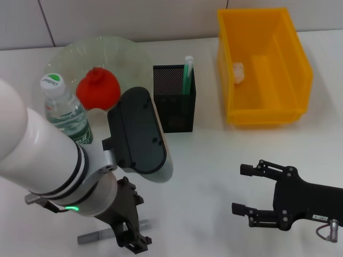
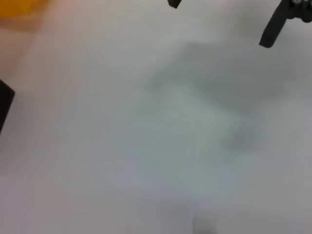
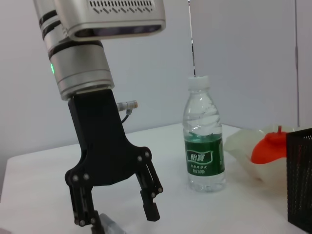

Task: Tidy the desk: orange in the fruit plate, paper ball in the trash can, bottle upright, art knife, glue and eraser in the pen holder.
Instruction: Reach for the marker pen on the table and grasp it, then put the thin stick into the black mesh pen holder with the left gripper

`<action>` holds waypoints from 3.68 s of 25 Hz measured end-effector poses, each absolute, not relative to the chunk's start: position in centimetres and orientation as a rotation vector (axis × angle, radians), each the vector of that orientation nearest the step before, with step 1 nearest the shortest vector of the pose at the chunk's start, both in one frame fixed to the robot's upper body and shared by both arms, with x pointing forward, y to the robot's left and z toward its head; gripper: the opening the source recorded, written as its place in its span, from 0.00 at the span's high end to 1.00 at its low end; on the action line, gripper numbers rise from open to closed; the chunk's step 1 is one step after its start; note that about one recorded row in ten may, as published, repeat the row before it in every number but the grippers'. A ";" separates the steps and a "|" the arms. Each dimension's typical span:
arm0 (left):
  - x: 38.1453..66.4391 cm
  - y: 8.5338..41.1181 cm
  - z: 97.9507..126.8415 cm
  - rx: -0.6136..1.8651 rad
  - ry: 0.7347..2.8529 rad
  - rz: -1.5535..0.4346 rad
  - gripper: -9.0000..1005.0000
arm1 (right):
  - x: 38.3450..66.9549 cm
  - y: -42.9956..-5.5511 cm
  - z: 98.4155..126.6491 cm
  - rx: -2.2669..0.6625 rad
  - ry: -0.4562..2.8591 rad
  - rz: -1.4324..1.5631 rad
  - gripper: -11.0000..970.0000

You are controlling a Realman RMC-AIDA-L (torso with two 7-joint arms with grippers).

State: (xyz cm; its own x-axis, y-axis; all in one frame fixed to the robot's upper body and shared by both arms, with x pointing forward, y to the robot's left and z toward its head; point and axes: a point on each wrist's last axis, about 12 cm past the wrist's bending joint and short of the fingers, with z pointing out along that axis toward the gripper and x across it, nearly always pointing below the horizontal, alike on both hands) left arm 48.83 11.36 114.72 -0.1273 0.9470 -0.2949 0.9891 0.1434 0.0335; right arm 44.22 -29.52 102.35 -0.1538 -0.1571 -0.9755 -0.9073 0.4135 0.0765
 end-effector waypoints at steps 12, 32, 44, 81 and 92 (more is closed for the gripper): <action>49.1 11.2 113.9 1.933 2.203 -0.197 0.40 | 44.3 -29.3 102.2 -0.964 1.610 0.873 0.14; 49.4 11.1 113.3 1.926 2.234 -0.175 0.62 | 44.3 -29.2 102.2 -0.962 1.610 0.879 0.14; 49.5 11.3 112.4 1.942 2.259 -0.157 0.62 | 44.3 -29.2 102.2 -0.956 1.614 0.886 0.14; 48.8 9.6 119.8 1.809 1.969 -0.317 0.85 | 43.8 -30.2 102.3 -0.870 1.643 0.881 0.14; 50.7 9.2 123.2 1.203 1.360 -0.637 0.85 | 43.7 -30.3 102.5 -0.849 1.626 0.884 0.14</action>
State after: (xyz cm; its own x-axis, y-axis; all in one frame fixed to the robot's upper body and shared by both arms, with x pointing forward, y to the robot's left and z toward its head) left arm 50.75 9.16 123.23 0.1796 0.2840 -0.9419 0.9055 0.3264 0.2710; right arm 43.70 -30.34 102.51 -0.1964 -0.0945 -0.9760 -0.8704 0.4752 0.1292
